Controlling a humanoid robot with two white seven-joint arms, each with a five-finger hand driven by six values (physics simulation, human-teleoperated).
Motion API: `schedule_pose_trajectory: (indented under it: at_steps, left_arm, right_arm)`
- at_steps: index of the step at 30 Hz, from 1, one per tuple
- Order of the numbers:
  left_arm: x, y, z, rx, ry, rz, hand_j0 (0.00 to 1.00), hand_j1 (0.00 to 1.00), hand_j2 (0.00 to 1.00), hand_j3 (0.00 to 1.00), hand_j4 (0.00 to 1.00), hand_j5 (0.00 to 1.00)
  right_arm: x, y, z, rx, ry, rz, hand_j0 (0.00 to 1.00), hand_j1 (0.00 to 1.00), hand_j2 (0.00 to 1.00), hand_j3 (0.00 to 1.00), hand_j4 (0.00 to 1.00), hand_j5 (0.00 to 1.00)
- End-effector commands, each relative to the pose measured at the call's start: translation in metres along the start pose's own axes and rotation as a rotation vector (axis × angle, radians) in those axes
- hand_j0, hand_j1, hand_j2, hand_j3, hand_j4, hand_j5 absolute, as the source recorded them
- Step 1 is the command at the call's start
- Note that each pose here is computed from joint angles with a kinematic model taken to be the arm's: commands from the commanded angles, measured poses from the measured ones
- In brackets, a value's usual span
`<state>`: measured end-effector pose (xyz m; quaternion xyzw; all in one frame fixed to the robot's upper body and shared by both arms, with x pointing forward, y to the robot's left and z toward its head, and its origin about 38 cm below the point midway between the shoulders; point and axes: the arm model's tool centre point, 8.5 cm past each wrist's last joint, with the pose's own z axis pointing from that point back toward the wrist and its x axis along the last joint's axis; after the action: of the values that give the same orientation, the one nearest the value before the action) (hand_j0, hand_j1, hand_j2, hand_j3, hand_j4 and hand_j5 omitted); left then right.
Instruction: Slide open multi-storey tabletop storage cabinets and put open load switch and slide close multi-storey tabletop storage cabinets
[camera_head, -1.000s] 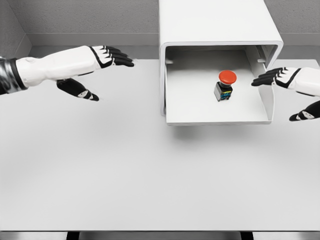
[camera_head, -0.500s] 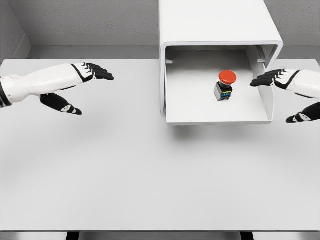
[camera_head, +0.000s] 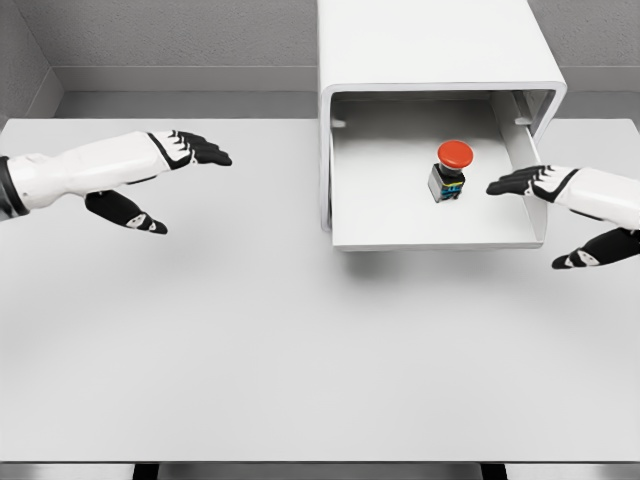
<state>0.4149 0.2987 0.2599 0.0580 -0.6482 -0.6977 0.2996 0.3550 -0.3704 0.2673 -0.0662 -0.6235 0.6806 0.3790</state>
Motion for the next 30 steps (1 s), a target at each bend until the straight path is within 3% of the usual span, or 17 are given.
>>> schedule_pose_trajectory:
  at_steps: [1,30]
  left_arm:
    - [0.0,-0.001,0.0,0.0,0.001,0.006,1.0,1.0,1.0,1.0,1.0,1.0]
    - [0.0,0.0,0.0,0.003,0.0,0.005,1.0,1.0,1.0,1.0,1.0,1.0]
  right_arm:
    - [0.0,0.0,-0.001,-0.01,-0.004,-0.008,1.0,1.0,1.0,1.0,1.0,1.0]
    - [-0.007,0.0,-0.026,-0.045,-0.039,-0.038,1.0,1.0,1.0,1.0,1.0,1.0]
